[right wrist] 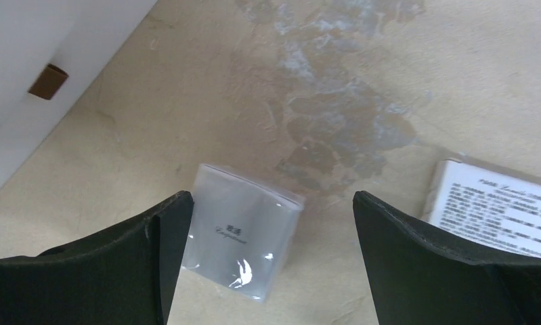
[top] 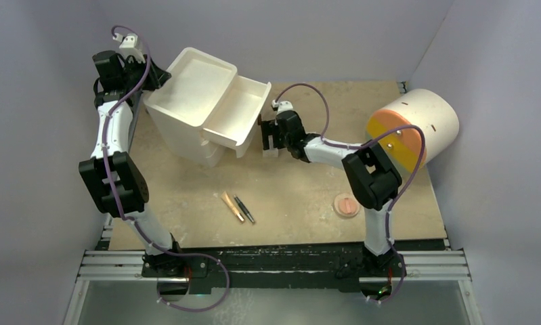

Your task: Organize the makeup

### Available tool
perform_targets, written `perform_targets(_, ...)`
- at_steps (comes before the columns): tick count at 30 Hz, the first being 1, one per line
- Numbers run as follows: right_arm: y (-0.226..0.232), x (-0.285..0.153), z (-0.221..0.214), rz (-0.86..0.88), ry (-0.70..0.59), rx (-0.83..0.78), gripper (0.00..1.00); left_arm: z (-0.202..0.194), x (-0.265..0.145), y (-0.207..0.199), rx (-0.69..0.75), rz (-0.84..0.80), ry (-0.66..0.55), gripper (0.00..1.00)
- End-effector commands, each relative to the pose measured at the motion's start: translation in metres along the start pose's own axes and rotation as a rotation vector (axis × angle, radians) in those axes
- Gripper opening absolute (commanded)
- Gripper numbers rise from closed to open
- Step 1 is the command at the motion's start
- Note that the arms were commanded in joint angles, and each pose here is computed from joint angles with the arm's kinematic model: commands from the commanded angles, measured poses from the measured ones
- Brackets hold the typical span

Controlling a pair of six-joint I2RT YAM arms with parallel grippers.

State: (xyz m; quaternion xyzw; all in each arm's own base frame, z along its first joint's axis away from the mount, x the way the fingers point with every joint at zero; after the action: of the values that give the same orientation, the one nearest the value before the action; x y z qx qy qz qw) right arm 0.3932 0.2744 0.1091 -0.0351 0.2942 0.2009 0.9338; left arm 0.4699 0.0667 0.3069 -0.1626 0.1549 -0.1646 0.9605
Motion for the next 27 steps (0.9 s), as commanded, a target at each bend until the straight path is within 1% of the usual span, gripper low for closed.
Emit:
perform_targets(1,0.017,-0.005,0.024,0.005,-0.056,0.023,0.91,-0.029,0.01,0.017,-0.073,0.103,0.095,0.0)
perform_targets(6,0.03,0.0,0.022,0.022,-0.049,0.013,0.91,-0.029,0.01,0.018,-0.073,0.103,0.097,0.0)
perform_targets(11,0.04,0.011,0.013,0.005,-0.014,-0.025,0.89,-0.029,0.01,0.017,-0.069,0.104,0.099,0.0)
perform_targets(14,0.041,0.016,0.007,-0.009,0.005,-0.036,0.85,-0.029,0.009,0.018,-0.068,0.106,0.1,0.0)
perform_targets(15,0.041,0.018,0.006,-0.013,0.009,-0.041,0.81,-0.03,0.01,0.018,-0.069,0.108,0.101,0.0)
perform_targets(18,0.039,0.02,0.004,-0.033,0.013,-0.055,0.63,-0.03,0.01,0.018,-0.067,0.109,0.101,0.0)
perform_targets(22,0.034,0.017,0.001,-0.067,0.028,-0.068,0.29,-0.03,0.01,0.019,-0.068,0.11,0.102,0.0)
perform_targets(25,0.026,0.01,0.005,-0.114,0.02,-0.097,0.08,-0.029,0.01,0.018,-0.067,0.109,0.1,0.0)
perform_targets(27,0.019,0.002,0.011,-0.155,-0.007,-0.119,0.05,-0.029,0.01,0.018,-0.067,0.108,0.101,0.0)
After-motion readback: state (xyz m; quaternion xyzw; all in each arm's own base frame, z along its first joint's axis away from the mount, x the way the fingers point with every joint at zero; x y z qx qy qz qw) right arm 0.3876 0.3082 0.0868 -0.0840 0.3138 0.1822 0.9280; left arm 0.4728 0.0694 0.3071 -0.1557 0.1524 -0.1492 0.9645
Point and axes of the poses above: each gripper's point midway between its finger pads, its own x axis out along the fingers, its own y axis along the line the jaws close on, z = x × y, the point moved 7 cm from there along -x, back along the fingers, and after that the axes turned 6 degrees about -x, right-handed, at the moved point
